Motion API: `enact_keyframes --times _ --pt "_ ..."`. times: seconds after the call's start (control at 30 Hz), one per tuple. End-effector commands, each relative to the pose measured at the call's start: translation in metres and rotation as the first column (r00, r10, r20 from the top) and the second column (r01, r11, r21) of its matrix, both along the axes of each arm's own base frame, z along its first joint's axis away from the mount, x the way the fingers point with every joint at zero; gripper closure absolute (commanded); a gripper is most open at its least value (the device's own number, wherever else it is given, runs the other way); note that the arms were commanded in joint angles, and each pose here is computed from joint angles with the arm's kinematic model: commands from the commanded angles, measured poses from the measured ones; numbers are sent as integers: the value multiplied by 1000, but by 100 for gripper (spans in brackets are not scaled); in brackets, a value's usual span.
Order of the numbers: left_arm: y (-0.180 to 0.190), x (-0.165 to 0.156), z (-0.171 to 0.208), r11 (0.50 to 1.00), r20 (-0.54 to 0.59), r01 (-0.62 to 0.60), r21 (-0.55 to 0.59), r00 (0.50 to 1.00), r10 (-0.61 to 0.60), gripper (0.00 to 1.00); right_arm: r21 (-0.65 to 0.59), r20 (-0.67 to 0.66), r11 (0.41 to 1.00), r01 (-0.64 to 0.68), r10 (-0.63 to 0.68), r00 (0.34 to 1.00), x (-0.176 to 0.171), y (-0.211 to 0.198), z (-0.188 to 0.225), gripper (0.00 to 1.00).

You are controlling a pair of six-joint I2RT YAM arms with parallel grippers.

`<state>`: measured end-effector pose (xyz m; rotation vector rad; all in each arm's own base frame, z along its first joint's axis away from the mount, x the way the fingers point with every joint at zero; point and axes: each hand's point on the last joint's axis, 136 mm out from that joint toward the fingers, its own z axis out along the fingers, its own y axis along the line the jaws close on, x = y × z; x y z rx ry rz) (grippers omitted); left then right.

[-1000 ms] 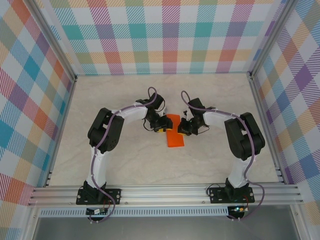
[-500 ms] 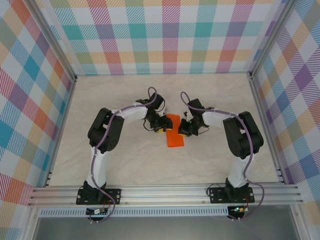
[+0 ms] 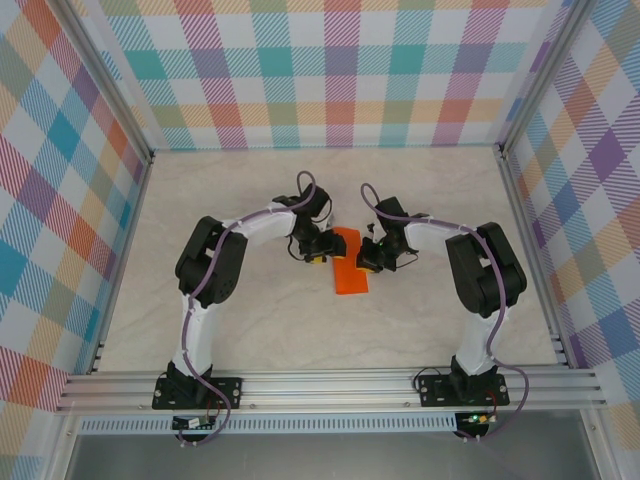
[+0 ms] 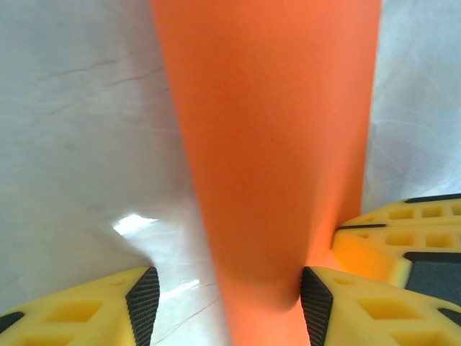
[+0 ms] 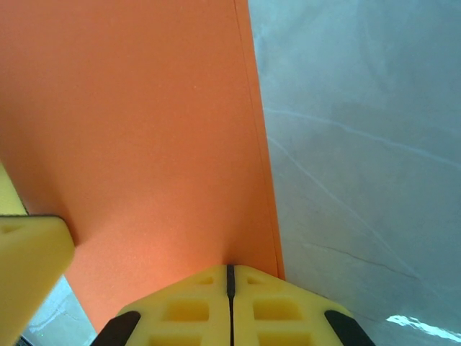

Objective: Fold a paper plane with a square sheet of paper (fold left side to right side)
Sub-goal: First fold the square sheet of paper in half at the center of the table.

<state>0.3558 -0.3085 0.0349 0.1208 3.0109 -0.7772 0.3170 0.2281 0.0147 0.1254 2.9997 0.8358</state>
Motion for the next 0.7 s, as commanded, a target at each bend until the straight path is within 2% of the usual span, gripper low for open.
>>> enact_keyframes --times 0.0,0.13,0.23,0.33,0.5,0.67 --pt "24 13 42 999 89 -35 26 996 32 41 -83 -86 996 -18 11 996 -19 -12 -25 94" --pt "15 10 67 995 123 -19 -97 992 31 43 -86 -84 996 -20 12 996 -18 -12 -25 94" --pt "-1 0 78 975 108 16 -221 994 8 50 -83 -81 996 -22 16 997 -17 -11 -24 94" --pt "-20 -11 81 953 83 50 -298 996 -26 56 -84 -82 996 -23 16 996 -18 -12 -24 94" --pt "-48 -25 73 936 53 96 -339 995 -83 61 -86 -87 996 -24 17 996 -18 -12 -26 94" --pt "-55 -29 43 946 4 96 -310 995 -100 62 -85 -88 996 -24 16 996 -18 -12 -26 94"
